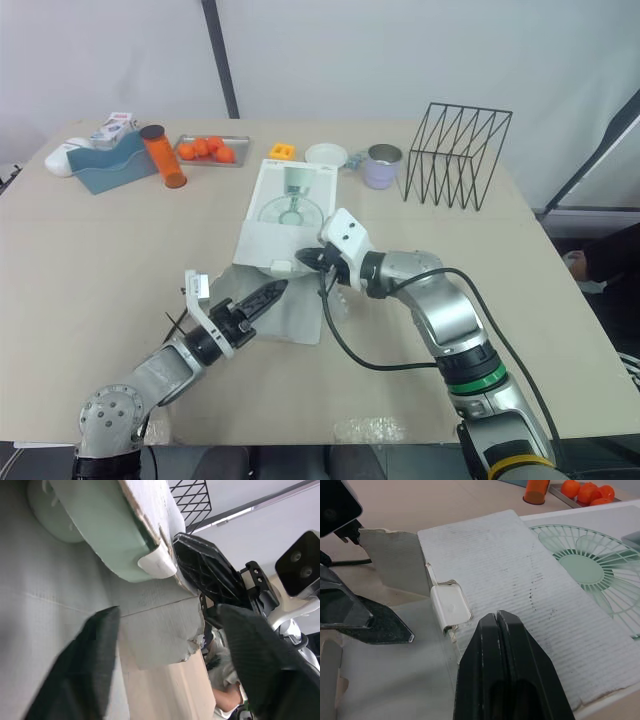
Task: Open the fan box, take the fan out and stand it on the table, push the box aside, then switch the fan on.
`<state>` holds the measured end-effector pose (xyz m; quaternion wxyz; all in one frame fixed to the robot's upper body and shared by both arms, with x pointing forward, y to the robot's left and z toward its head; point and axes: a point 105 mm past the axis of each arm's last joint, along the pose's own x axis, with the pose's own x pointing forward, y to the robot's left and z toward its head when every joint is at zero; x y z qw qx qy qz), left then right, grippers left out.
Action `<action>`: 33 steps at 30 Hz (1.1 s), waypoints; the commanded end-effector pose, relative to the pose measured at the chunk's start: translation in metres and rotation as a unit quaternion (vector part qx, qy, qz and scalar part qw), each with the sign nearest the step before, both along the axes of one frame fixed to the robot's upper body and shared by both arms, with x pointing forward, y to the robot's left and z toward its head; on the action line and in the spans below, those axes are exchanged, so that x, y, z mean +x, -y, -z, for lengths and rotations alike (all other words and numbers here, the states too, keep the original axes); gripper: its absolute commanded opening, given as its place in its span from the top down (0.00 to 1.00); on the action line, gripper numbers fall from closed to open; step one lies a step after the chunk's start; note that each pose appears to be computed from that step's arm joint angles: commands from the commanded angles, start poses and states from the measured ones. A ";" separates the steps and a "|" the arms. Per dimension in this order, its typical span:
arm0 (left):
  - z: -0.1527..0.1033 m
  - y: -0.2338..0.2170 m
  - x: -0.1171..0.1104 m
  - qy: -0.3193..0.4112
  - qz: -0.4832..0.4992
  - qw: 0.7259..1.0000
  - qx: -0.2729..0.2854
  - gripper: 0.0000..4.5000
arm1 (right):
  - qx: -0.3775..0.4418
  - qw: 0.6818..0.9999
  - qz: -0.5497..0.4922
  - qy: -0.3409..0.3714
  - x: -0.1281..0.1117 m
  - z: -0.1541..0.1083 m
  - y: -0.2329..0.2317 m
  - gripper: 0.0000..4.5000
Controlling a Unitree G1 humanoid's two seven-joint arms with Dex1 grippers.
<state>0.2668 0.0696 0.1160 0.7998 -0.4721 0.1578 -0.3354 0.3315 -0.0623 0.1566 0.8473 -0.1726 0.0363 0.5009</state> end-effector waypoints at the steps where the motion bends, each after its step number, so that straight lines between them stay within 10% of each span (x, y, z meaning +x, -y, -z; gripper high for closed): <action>1: 0.000 -0.012 0.014 0.014 -0.057 0.998 0.030 0.01 | -0.012 1.000 0.007 -0.012 0.001 0.007 0.004 1.00; 15: 0.024 -0.013 0.028 0.006 -0.085 0.990 0.112 0.01 | -0.003 1.000 0.009 -0.008 0.000 0.002 0.005 1.00; 33: -0.001 -0.003 0.031 0.041 -0.067 0.996 0.043 0.01 | -0.004 1.000 0.011 -0.010 0.000 0.004 0.004 1.00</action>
